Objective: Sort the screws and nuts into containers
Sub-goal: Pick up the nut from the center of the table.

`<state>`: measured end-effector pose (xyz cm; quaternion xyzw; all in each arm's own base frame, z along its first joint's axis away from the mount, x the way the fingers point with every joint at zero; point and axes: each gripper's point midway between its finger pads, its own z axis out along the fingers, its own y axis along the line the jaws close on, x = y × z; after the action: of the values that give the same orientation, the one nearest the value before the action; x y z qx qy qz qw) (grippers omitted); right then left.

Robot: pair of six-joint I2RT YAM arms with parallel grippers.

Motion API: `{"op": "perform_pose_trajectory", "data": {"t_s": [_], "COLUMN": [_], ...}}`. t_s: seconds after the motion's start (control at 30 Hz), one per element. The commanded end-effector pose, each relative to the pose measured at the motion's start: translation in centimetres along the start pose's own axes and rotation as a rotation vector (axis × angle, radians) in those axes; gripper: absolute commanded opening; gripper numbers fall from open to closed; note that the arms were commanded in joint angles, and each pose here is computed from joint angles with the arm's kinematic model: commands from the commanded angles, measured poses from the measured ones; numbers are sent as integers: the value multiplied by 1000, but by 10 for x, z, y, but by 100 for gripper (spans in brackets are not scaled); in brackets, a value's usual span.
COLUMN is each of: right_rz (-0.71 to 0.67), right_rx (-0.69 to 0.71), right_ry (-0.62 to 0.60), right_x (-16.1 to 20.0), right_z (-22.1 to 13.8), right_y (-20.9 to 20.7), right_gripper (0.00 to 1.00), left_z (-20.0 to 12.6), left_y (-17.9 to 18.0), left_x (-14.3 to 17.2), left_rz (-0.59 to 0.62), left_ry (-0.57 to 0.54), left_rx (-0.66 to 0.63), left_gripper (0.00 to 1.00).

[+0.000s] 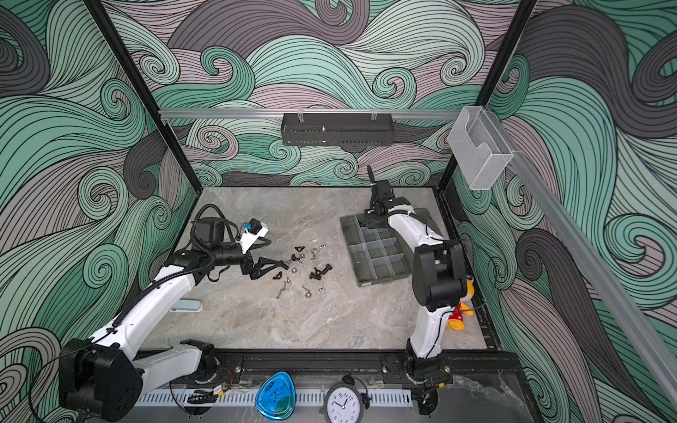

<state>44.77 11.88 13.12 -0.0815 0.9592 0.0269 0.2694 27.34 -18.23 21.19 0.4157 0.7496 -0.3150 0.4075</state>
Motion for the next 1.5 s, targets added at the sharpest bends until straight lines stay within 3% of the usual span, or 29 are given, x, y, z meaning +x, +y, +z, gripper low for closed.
{"op": "perform_pose_trajectory", "data": {"t_s": [0.0,0.17,0.4,0.53,0.8,1.47], "right_rz": [-90,-191,-266,-326,-429,-472], "right_rx": [-157,-392,-441,-425,-381,-290], "right_ry": [5,38,182,196,212,296], "right_x": [29,92,166,189,205,224], "right_z": [-20,-43,-42,-44,-39,-1], "right_y": [68,151,197,212,236,245], "right_gripper": [44,50,50,50,51,47], "left_z": [-9,-14,-14,-13,-16,-18], "left_y": [-3,10,6,7,4,4], "left_x": [-1,26,25,23,20,15], "left_rz": [48,22,20,15,34,36], "left_ry": [30,173,154,147,137,117], "left_rx": [-7,-41,-31,-32,-36,-43], "left_gripper": [99,99,99,99,99,99]}}
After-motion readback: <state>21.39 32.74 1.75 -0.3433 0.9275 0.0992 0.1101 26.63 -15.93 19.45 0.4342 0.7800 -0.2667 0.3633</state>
